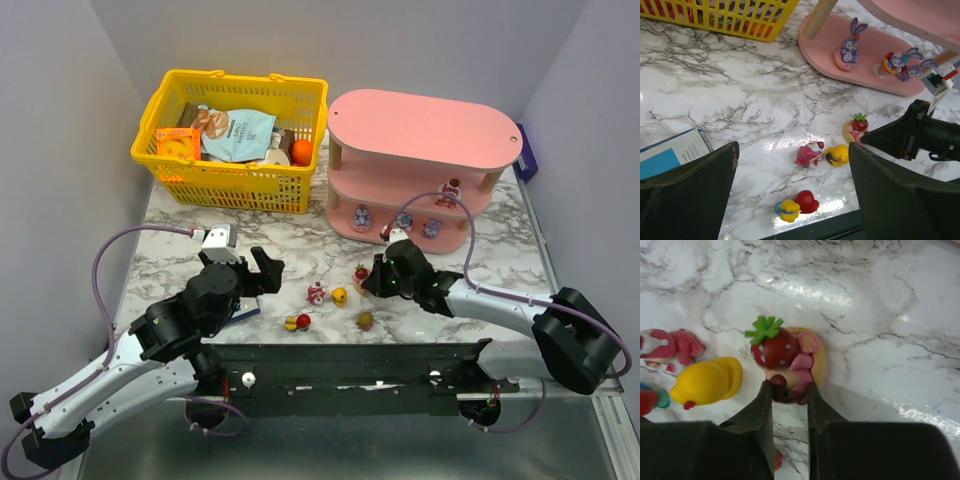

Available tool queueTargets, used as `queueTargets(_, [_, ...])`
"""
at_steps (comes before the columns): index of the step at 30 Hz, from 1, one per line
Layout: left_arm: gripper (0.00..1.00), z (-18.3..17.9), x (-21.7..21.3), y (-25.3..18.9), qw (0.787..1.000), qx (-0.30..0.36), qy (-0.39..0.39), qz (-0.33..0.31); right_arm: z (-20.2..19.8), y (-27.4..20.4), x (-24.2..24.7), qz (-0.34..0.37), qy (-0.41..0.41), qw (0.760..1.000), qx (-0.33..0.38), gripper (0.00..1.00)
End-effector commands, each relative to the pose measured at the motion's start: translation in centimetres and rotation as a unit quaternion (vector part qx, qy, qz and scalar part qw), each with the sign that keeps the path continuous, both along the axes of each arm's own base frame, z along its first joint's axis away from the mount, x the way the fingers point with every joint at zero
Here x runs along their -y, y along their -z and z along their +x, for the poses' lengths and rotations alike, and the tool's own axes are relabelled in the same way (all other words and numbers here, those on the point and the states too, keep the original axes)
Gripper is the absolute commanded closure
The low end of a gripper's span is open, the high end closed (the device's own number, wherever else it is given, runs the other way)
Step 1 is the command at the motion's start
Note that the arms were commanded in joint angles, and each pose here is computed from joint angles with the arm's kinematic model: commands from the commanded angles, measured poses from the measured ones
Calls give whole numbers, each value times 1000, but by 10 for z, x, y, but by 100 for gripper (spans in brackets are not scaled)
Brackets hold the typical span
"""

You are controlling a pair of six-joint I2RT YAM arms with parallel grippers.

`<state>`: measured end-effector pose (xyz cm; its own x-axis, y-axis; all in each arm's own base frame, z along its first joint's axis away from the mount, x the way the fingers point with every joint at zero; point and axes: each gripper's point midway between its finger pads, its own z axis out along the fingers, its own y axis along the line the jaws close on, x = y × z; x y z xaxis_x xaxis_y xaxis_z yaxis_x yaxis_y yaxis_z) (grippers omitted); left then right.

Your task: Place and organize the plastic toys onto the shelf

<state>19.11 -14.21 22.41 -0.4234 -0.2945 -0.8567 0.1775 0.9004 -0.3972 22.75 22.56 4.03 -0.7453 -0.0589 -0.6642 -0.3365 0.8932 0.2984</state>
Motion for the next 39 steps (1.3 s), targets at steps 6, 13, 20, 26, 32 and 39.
queueTargets(6, [1, 1, -6, -2, 1000, 8, -10, -7, 11, -30, 9, 1, 44, 998, 33, 99])
queueTargets(13, [1, 0, -5, -2, 1000, 8, -8, -9, 12, -38, 11, -4, 50, 998, 36, 99])
queueTargets(20, [1, 1, -3, 1, 1000, 5, -9, -6, 12, -48, 2, 22, 29, 998, 51, 75])
queueTargets(26, [1, 11, 11, 14, 1000, -14, -17, -7, 16, -60, -8, 38, 21, 997, 70, 41])
queueTargets(32, [1, 21, 34, 27, 999, -39, -4, 10, 15, -63, -22, 40, -12, 996, 73, 30])
queueTargets(39, [1, 21, 39, 34, 999, -48, 5, 17, -4, -74, -72, 48, -117, 986, 112, 30])
